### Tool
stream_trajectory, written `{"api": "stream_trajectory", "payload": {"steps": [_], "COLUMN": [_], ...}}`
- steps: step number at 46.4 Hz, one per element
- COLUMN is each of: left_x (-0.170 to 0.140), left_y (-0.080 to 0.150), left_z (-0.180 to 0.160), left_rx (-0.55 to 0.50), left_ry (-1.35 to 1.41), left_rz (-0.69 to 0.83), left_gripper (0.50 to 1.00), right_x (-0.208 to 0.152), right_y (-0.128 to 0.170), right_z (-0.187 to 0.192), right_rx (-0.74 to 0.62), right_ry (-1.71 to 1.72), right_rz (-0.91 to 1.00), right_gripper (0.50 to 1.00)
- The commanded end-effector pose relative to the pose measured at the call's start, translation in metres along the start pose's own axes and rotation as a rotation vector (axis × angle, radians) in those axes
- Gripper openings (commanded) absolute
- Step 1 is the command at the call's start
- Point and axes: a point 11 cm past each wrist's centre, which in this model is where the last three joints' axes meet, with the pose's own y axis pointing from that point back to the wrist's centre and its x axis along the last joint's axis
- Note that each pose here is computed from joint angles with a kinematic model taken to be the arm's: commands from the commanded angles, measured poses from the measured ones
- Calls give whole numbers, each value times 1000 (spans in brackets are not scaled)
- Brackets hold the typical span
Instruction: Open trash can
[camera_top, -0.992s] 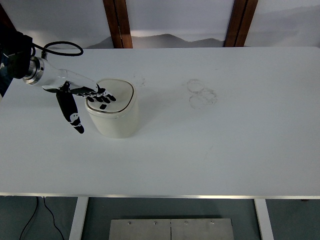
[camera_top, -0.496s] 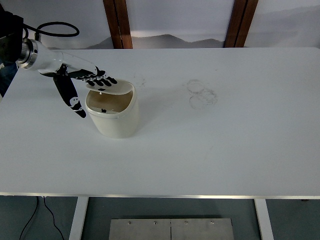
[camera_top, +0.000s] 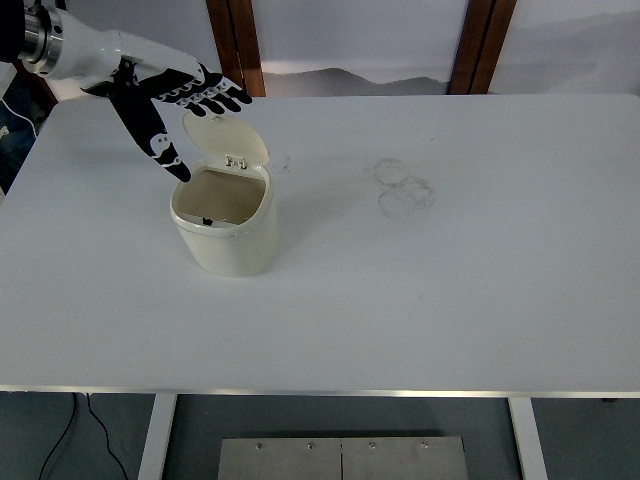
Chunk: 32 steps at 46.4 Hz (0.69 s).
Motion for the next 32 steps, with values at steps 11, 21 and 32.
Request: {"api": "stream_trajectory", "payload": {"steps": [11,21,32], "left_x": [56,89,107], "left_y": [15,26,35], "left_z": [19,24,3], "left_rx": [-103,-187,-292], "left_ry": [144,241,405], "left_rz": [145,245,320], "left_gripper": [1000,1000,1000], "right_x": [0,0,0], "right_y": [0,0,0], "right_z": [0,1,2], "right_rx": [0,-2,-4], "right_ry": [1,2,-1], "right_rz": [-1,-1,0], "right_gripper": [995,995,995]}}
